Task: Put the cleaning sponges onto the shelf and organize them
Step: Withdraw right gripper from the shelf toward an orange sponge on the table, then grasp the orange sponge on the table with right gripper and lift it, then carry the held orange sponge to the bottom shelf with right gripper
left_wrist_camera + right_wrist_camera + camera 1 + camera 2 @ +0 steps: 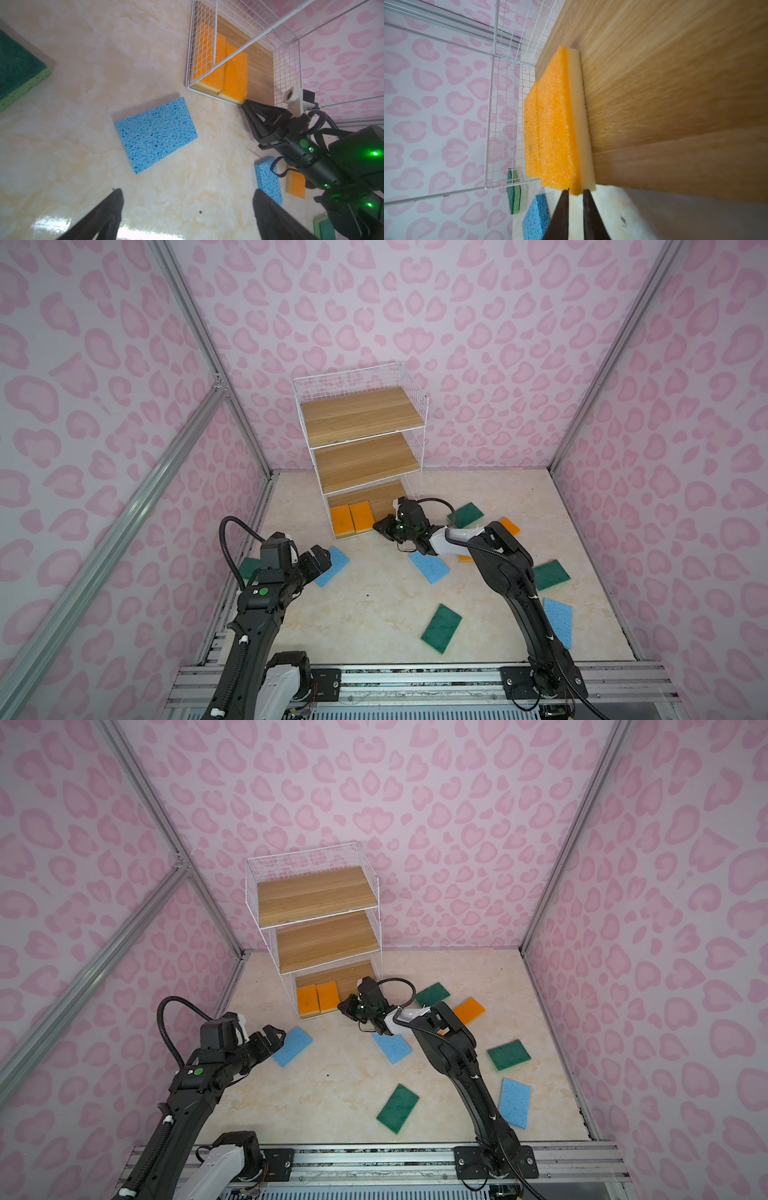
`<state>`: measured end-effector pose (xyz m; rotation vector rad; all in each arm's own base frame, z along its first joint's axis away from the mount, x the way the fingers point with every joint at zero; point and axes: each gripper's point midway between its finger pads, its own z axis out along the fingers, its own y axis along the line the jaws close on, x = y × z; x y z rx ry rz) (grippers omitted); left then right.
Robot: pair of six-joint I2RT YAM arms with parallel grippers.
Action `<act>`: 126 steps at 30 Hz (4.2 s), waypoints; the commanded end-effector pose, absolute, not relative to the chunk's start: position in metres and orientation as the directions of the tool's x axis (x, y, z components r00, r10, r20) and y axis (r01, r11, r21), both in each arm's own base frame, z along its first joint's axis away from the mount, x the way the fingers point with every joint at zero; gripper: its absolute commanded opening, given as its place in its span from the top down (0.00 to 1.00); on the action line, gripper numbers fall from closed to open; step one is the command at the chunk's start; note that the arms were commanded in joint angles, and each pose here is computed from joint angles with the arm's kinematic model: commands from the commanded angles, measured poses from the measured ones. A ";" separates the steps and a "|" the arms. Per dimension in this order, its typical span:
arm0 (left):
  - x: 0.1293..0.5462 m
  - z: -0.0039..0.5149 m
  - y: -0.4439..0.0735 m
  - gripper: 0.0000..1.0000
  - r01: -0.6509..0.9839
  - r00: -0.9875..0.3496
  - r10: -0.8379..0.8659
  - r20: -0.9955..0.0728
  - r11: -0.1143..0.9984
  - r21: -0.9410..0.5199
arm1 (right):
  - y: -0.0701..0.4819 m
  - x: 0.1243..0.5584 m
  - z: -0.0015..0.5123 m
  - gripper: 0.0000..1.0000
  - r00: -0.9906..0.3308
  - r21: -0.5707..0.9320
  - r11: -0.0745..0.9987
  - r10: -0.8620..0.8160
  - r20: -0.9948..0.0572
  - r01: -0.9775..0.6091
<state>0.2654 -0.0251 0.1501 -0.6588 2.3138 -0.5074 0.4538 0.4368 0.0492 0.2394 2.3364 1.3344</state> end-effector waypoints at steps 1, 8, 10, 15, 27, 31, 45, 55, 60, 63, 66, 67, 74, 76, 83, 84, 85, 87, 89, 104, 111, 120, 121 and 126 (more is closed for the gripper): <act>0.266 0.151 -0.025 0.02 -0.311 -0.647 -0.573 -0.503 0.801 -0.512 | 0.440 0.458 0.050 0.85 -0.885 0.861 0.502 0.363 -0.291 -0.077; 0.265 0.152 -0.033 0.04 -0.266 -0.666 -0.533 -0.522 0.824 -0.501 | 0.441 0.456 0.057 0.68 -0.884 0.859 0.501 0.350 -0.311 -0.104; 0.265 0.154 -0.040 0.04 -0.239 -0.676 -0.504 -0.537 0.840 -0.488 | 0.438 0.453 0.062 0.58 -0.879 0.848 0.515 0.339 -0.334 -0.123; 0.264 0.160 -0.059 0.04 -0.177 -0.699 -0.425 -0.575 0.882 -0.438 | 0.420 0.434 0.081 0.43 -0.863 0.808 0.562 0.304 -0.402 -0.178; 0.255 0.153 -0.154 0.03 0.027 -0.762 -0.259 -0.593 0.903 -0.429 | 0.306 0.370 0.111 0.38 -0.831 0.697 0.691 0.262 -0.491 -0.194; 0.256 0.152 -0.194 0.03 0.095 -0.768 -0.216 -0.602 0.892 -0.441 | 0.243 0.352 0.108 0.37 -0.825 0.663 0.741 0.304 -0.477 -0.111; 0.276 0.122 -0.268 0.00 0.138 -0.815 -0.162 -0.557 0.878 -0.458 | 0.091 0.322 0.063 0.35 -0.765 0.678 0.693 0.568 -0.303 0.246; 0.279 0.122 -0.255 0.01 0.126 -0.794 -0.159 -0.587 0.901 -0.415 | 0.093 0.336 0.037 0.40 -0.767 0.685 0.665 0.594 -0.243 0.297; 0.282 0.122 -0.230 0.01 0.056 -0.765 -0.207 -0.610 0.922 -0.383 | 0.093 0.338 0.029 0.42 -0.765 0.669 0.674 0.597 -0.242 0.314; 0.283 0.126 -0.221 0.01 0.041 -0.749 -0.226 -0.623 0.923 -0.383 | 0.096 0.338 0.021 0.43 -0.770 0.662 0.678 0.593 -0.235 0.320; 0.283 0.128 -0.212 0.02 0.026 -0.745 -0.244 -0.621 0.919 -0.392 | 0.098 0.340 0.016 0.47 -0.769 0.668 0.668 0.600 -0.221 0.329; 0.283 0.129 -0.209 0.01 0.022 -0.742 -0.249 -0.622 0.919 -0.394 | 0.099 0.341 0.015 0.48 -0.769 0.668 0.667 0.600 -0.220 0.329; 0.283 0.136 -0.178 0.01 -0.038 -0.702 -0.308 -0.642 0.916 -0.399 | 0.094 0.345 0.007 0.58 -0.751 0.655 0.667 0.620 -0.225 0.354; 0.282 0.140 -0.172 0.01 -0.044 -0.691 -0.310 -0.653 0.920 -0.391 | 0.094 0.346 0.004 0.62 -0.752 0.656 0.664 0.622 -0.219 0.359; 0.278 0.145 -0.149 0.02 -0.079 -0.650 -0.326 -0.687 0.928 -0.365 | 0.096 0.349 -0.003 0.80 -0.762 0.647 0.670 0.614 -0.207 0.364; 0.278 0.146 -0.146 0.02 -0.084 -0.639 -0.330 -0.694 0.928 -0.363 | 0.095 0.349 -0.003 0.83 -0.761 0.644 0.672 0.614 -0.208 0.366; 0.279 0.147 -0.143 0.02 -0.089 -0.631 -0.333 -0.701 0.928 -0.361 | 0.095 0.350 -0.002 0.85 -0.761 0.642 0.674 0.614 -0.211 0.365; 0.281 0.150 -0.139 0.02 -0.095 -0.619 -0.339 -0.709 0.928 -0.360 | 0.094 0.352 -0.001 0.89 -0.758 0.643 0.675 0.615 -0.216 0.363; 0.283 0.154 -0.135 0.02 -0.101 -0.611 -0.343 -0.713 0.927 -0.360 | 0.095 0.353 -0.001 0.93 -0.759 0.646 0.673 0.614 -0.215 0.362; 0.268 0.143 -0.085 0.02 -0.192 -0.586 -0.424 -0.691 0.900 -0.391 | 0.141 0.348 0.061 1.00 -0.811 0.632 0.757 0.471 -0.346 0.170; 0.270 0.117 -0.074 0.02 -0.248 -0.605 -0.477 -0.638 0.874 -0.418 | 0.177 0.335 0.078 1.00 -0.826 0.655 0.746 0.441 -0.351 0.120; 0.273 0.112 -0.061 0.02 -0.284 -0.587 -0.499 -0.637 0.864 -0.415 | 0.221 0.332 0.094 1.00 -0.838 0.699 0.712 0.423 -0.344 0.073; 0.273 0.109 -0.059 0.02 -0.292 -0.589 -0.502 -0.633 0.863 -0.412 | 0.225 0.332 0.092 1.00 -0.839 0.703 0.707 0.425 -0.340 0.074; 0.273 0.092 -0.055 0.03 -0.332 -0.595 -0.533 -0.602 0.845 -0.419 | 0.243 0.340 0.091 1.00 -0.824 0.730 0.679 0.457 -0.334 0.081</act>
